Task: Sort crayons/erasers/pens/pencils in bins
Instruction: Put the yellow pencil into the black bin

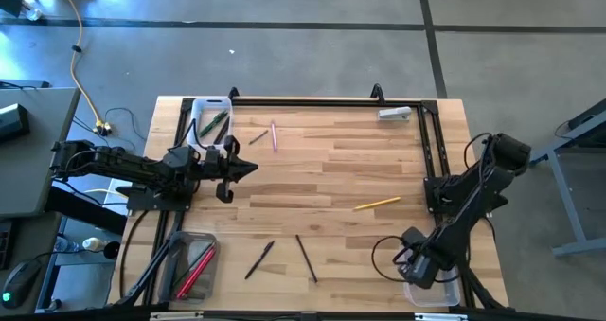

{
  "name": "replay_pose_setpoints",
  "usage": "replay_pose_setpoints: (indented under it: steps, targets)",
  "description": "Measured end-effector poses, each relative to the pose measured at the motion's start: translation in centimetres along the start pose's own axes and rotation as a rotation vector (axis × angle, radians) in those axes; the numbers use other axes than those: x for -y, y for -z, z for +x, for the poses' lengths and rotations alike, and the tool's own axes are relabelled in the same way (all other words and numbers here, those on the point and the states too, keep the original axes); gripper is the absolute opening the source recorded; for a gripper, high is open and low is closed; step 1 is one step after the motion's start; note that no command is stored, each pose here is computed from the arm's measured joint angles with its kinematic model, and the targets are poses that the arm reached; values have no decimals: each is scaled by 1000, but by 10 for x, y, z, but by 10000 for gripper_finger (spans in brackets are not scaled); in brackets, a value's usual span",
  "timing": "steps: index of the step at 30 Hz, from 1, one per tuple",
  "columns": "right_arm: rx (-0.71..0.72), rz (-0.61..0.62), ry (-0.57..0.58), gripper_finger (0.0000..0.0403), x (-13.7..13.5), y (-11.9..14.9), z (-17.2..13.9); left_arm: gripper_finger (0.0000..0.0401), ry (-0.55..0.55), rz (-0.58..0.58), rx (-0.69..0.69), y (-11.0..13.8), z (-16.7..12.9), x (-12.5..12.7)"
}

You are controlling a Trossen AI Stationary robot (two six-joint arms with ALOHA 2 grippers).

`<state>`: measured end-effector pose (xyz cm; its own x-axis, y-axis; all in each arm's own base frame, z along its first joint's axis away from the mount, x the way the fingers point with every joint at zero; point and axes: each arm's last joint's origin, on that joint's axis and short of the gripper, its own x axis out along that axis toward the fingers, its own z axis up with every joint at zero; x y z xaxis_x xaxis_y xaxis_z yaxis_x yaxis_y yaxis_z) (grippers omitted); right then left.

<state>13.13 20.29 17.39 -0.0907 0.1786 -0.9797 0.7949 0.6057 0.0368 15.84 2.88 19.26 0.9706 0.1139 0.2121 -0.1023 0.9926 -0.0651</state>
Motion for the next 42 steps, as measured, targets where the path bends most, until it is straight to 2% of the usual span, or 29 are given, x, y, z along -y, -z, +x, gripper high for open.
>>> replay_pose_setpoints:
  steps: [4, 9, 11, 13, 19, 26, 32, 37, 42]
  targets:
    - [39, -38, -42, 111, -1, 5, -31, 0, -1, -1, -17, 2, 0, 0]
    - [284, -65, -157, 67, 1, -2, -70, 0, -2, -2, -22, 2, 0, 0]
    - [376, -90, -197, 36, 0, -12, -79, 0, -7, -2, -22, 2, 0, 0]
    - [425, -138, -188, 10, -2, -26, -83, 0, -15, 0, -21, 2, 0, -1]
    - [500, -341, -92, 36, -12, -80, -90, 0, -18, 7, -21, 2, 0, -1]
    - [436, -532, 34, 85, -11, -135, -88, 0, -19, 6, -32, 3, 0, -1]
    - [331, -650, 97, 122, -15, -170, -70, 0, -18, 14, -31, 3, 0, -1]
    - [238, -750, 131, 129, -22, -193, -46, 0, -18, 14, -31, 3, 0, -1]
    - [182, -792, 169, 129, -24, -212, -27, 0, -19, 15, -34, 3, 0, -1]
